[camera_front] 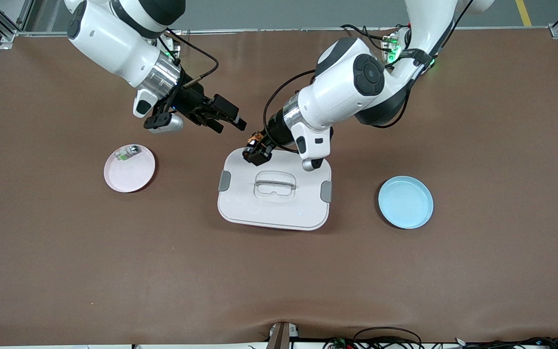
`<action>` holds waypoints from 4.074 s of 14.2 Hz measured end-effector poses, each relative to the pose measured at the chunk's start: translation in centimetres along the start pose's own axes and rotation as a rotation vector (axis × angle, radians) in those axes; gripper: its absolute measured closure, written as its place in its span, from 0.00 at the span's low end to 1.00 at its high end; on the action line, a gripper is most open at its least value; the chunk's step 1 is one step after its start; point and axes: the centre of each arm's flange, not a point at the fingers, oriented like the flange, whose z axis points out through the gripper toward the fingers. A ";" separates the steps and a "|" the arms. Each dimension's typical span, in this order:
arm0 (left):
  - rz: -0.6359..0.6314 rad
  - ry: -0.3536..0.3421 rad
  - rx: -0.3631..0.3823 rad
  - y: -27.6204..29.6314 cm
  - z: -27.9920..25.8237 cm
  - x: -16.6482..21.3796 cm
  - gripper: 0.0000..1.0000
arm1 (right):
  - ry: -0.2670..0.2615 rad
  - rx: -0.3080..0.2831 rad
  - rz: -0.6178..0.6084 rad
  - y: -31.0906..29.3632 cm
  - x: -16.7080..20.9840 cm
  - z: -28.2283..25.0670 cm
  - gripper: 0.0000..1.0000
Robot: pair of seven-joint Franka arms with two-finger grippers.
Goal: Transfer orange switch to right arm and place
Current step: 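Carry the switch over the white box while the right gripper reaches it, then grasp the orange switch with the right gripper beside the left gripper, then open the left gripper and pull the right gripper away with the switch, then lower the switch onto the pink plate while the left gripper withdraws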
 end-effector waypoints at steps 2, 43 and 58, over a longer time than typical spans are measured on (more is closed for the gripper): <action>0.002 -0.008 0.003 -0.3 1.1 -0.6 0.28 | 0.006 0.003 0.015 0.3 0.2 0.1 0.00; -0.025 -0.035 -0.060 1.8 -2.7 -0.8 0.00 | -0.099 -0.175 -0.167 3.3 2.1 3.0 0.64; 0.515 0.468 0.305 0.4 -23.6 16.8 0.00 | -0.449 -0.672 -1.313 25.3 16.8 -8.9 0.64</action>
